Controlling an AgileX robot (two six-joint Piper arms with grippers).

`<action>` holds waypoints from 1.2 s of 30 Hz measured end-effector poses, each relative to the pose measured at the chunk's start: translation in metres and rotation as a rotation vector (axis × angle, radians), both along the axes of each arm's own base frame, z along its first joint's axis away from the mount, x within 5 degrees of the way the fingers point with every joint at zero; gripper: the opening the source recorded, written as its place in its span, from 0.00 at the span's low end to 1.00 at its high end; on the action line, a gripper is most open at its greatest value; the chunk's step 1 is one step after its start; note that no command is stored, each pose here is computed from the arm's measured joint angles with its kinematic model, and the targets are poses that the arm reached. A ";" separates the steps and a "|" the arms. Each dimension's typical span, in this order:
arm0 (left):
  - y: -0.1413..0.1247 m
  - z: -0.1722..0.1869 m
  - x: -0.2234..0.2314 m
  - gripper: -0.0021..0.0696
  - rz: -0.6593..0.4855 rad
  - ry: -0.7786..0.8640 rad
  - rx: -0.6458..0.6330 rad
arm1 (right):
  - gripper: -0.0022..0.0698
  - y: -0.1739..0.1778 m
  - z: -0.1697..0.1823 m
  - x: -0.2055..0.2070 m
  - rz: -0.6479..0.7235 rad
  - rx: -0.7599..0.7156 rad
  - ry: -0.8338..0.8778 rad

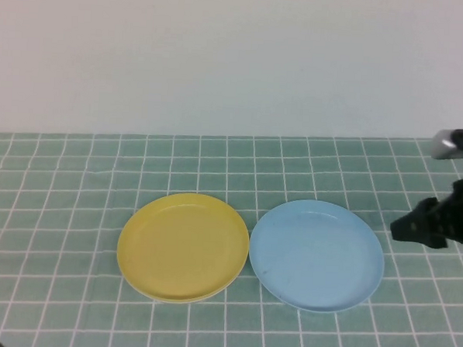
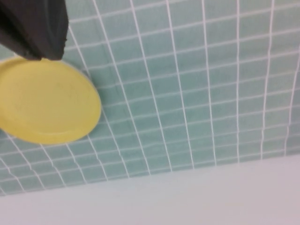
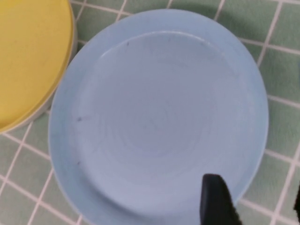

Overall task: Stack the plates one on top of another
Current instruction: Pick up the blue plate

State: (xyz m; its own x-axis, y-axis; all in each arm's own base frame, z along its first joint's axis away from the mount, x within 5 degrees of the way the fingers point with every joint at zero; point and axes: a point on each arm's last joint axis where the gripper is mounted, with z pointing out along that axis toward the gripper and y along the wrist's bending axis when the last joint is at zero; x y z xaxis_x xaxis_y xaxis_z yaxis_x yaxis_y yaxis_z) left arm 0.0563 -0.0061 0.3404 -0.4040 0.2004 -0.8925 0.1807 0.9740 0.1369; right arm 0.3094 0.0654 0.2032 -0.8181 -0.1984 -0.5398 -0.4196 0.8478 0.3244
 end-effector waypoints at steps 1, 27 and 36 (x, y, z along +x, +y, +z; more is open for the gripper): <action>0.000 -0.001 -0.002 0.03 0.000 0.007 0.001 | 0.52 0.003 -0.003 0.007 0.006 -0.001 0.005; 0.001 -0.009 -0.003 0.03 0.025 0.082 -0.033 | 0.49 0.026 -0.075 0.060 0.036 -0.067 0.141; 0.001 -0.009 -0.003 0.03 0.025 0.082 -0.033 | 0.15 0.027 -0.080 0.061 0.047 -0.087 0.152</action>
State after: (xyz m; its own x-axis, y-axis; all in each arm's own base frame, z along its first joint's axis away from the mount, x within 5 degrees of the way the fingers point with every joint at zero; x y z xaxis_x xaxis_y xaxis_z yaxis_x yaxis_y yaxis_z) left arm 0.0535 -0.0056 0.3315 -0.4802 0.1600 -0.8624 0.1656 0.9821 0.0900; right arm 0.3700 0.0922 0.1232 -0.8776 -0.2792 -0.3898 -0.4115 0.8559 0.3132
